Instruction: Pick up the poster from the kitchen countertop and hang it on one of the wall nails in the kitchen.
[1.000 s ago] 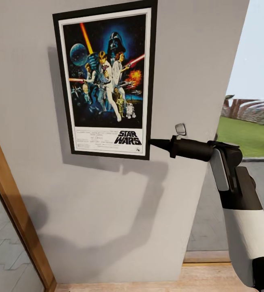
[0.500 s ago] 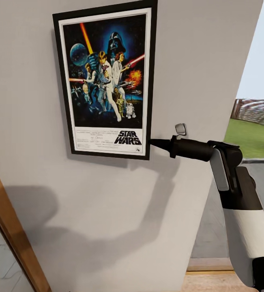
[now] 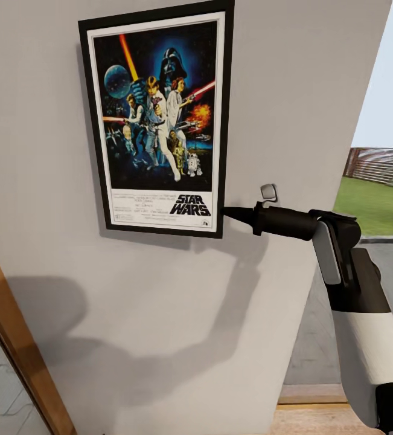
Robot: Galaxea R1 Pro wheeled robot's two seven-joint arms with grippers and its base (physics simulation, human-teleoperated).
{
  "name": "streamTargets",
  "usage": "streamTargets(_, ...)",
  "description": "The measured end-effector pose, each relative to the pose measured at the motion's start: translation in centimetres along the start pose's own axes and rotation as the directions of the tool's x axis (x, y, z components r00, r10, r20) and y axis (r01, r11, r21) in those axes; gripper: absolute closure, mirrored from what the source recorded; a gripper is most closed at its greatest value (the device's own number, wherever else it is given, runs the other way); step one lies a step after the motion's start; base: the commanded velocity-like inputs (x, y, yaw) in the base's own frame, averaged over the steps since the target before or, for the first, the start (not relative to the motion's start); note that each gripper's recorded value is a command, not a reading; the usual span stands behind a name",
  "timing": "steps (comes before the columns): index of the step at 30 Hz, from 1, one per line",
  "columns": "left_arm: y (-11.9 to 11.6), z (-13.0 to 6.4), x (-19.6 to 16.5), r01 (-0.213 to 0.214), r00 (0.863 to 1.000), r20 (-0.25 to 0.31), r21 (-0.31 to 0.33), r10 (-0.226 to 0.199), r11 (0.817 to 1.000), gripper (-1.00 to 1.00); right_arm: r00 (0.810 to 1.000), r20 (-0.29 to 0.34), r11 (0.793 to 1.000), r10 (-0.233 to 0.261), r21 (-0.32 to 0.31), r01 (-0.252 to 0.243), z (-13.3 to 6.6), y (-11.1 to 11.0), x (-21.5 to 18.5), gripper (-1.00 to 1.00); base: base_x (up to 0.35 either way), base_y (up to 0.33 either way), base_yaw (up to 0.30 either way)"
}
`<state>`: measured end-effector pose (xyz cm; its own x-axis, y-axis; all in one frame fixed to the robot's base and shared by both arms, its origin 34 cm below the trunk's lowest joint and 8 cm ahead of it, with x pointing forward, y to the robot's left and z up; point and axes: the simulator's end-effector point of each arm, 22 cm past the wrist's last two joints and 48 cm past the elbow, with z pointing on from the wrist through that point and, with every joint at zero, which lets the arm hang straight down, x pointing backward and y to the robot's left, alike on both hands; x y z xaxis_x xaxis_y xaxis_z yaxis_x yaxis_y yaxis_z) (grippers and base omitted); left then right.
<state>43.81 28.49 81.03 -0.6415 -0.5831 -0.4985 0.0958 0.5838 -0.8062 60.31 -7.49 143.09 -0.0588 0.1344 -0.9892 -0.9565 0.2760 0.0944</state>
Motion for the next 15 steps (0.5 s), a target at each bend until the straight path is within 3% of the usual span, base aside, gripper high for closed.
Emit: streamTargets(15,0.00,0.00,0.02,0.000,1.000,-0.001,0.000,0.000,1.000,-1.00,1.000,0.009,1.000,-0.014,0.001,0.014,-0.03,-0.11,0.14,1.00,0.000,0.000,0.000)
